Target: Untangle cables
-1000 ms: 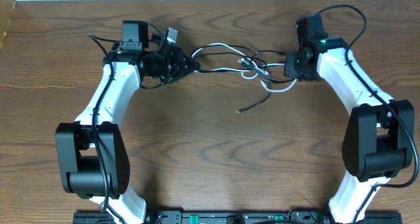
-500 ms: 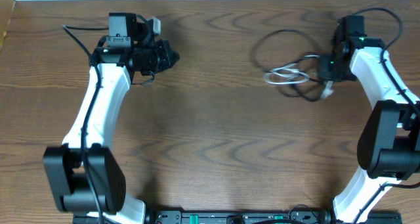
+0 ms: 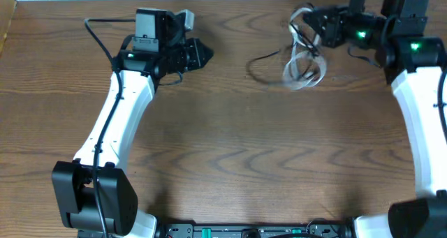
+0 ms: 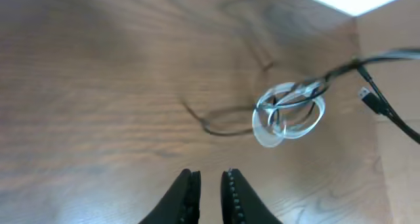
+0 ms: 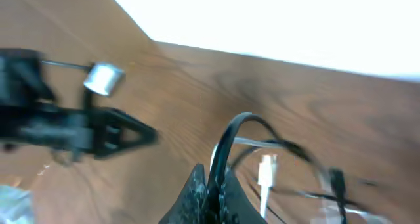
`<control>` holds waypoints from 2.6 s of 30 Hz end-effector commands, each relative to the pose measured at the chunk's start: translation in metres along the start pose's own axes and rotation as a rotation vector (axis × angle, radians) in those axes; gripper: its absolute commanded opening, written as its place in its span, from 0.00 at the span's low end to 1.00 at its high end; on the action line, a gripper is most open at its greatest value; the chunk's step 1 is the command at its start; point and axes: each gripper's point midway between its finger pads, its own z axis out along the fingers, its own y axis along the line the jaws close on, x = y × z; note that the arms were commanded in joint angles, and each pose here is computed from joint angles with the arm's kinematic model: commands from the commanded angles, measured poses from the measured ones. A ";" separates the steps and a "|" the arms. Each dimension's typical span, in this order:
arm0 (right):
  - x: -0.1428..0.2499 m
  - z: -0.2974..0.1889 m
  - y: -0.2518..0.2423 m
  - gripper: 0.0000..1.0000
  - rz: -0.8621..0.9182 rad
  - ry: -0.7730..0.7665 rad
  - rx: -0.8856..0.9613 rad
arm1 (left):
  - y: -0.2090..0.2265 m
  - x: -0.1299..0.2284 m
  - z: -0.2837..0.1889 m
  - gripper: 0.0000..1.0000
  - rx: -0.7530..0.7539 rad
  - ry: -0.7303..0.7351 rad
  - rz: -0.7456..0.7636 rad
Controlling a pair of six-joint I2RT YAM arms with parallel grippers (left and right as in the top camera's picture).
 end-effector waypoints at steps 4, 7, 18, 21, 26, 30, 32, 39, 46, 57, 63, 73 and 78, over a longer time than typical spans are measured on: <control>-0.035 -0.008 0.081 0.01 0.023 -0.119 -0.162 | -0.043 -0.016 0.000 0.60 0.157 -0.042 -0.039; -0.044 -0.017 0.091 0.01 0.055 -0.149 -0.181 | -0.058 -0.015 0.005 0.75 0.185 -0.049 0.000; -0.052 -0.035 0.129 0.01 0.063 -0.158 -0.326 | -0.116 -0.025 0.013 0.90 0.309 -0.145 0.175; -0.056 -0.041 0.138 0.01 0.061 -0.159 -0.380 | -0.121 -0.023 0.018 0.91 0.318 -0.150 0.221; -0.063 -0.056 0.146 0.01 0.062 -0.163 -0.452 | -0.125 -0.013 0.034 0.90 0.331 -0.117 0.227; -0.071 -0.068 0.151 0.01 0.056 -0.174 -0.501 | -0.135 0.002 0.050 0.89 0.349 -0.082 0.247; -0.073 -0.073 0.154 0.01 0.047 -0.178 -0.521 | -0.139 0.008 0.058 0.86 0.357 -0.072 0.286; -0.069 -0.077 0.119 0.01 0.047 -0.185 -0.425 | -0.121 -0.002 0.064 0.08 0.304 -0.100 0.284; -0.008 -0.082 -0.055 0.01 0.334 -0.121 0.346 | -0.115 -0.050 -0.035 0.07 0.255 -0.272 0.264; 0.079 -0.109 -0.192 0.01 0.586 0.073 0.835 | -0.094 -0.091 -0.142 0.07 0.200 -0.499 0.173; 0.126 -0.109 -0.247 0.01 0.711 0.181 0.885 | -0.069 -0.106 -0.179 0.07 0.141 -0.589 0.145; 0.149 -0.126 -0.274 0.01 0.830 0.185 0.835 | -0.032 -0.095 -0.172 0.08 0.057 -0.518 0.061; 0.151 -0.128 -0.271 0.01 0.826 0.199 0.785 | -0.018 -0.081 -0.157 0.07 0.032 -0.440 0.003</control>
